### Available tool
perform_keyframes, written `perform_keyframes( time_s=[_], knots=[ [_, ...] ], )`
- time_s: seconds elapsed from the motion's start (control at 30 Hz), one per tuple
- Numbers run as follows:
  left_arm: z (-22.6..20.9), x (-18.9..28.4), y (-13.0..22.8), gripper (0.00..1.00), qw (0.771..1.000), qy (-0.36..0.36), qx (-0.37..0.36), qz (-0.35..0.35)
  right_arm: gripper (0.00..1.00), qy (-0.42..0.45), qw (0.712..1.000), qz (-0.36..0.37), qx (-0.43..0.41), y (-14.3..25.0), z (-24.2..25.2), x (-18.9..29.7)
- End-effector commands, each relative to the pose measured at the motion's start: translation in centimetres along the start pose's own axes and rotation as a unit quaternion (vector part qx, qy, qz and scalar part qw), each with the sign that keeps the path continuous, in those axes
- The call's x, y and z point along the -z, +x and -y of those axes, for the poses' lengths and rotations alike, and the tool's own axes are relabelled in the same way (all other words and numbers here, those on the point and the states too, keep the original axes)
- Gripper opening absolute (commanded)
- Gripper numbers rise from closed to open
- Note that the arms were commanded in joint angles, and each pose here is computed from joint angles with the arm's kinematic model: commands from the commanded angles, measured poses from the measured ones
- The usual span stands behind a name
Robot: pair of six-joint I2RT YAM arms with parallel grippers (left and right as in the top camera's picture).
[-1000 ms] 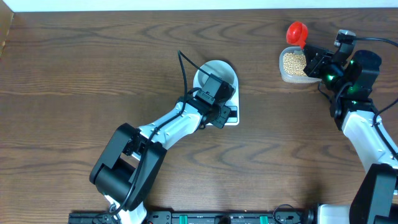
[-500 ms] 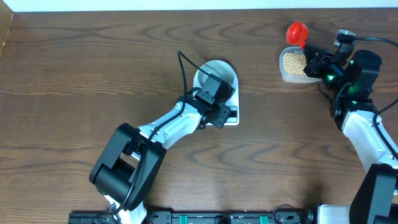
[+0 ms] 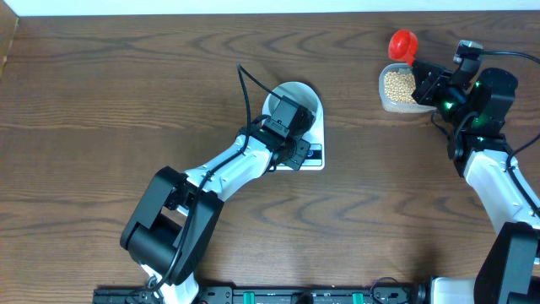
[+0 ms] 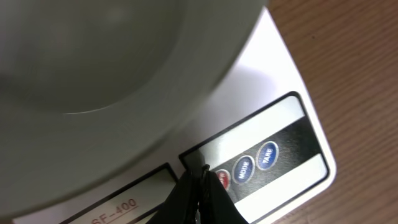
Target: Scoop item into bowl and weigh 50g on scale
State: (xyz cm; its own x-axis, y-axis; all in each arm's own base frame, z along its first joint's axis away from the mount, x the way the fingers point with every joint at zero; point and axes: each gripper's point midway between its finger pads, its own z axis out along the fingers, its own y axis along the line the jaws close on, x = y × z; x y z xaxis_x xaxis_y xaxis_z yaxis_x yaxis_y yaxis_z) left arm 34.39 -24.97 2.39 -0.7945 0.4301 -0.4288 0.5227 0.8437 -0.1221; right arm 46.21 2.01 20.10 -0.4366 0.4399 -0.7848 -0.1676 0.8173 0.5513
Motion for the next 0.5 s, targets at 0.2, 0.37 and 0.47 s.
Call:
perform_keyframes(
  time_s=[0.2, 0.37, 0.47],
  knots=[
    [1.29, 0.25, -0.55, 0.07, 1.0, 0.012, 0.017, 0.001, 0.01, 0.0, 1.0, 0.003, -0.003, -0.55, -0.33, -0.07],
    [0.86, 0.24, -0.54, 0.07, 1.0, -0.001, 0.022, 0.001, 0.01, 0.0, 1.0, 0.003, -0.003, -0.55, -0.33, -0.07],
    [0.86, 0.24, -0.57, 0.07, 1.0, -0.001, 0.022, 0.002, 0.01, 0.001, 1.0, 0.002, -0.004, -0.48, -0.32, -0.08]
  ],
)
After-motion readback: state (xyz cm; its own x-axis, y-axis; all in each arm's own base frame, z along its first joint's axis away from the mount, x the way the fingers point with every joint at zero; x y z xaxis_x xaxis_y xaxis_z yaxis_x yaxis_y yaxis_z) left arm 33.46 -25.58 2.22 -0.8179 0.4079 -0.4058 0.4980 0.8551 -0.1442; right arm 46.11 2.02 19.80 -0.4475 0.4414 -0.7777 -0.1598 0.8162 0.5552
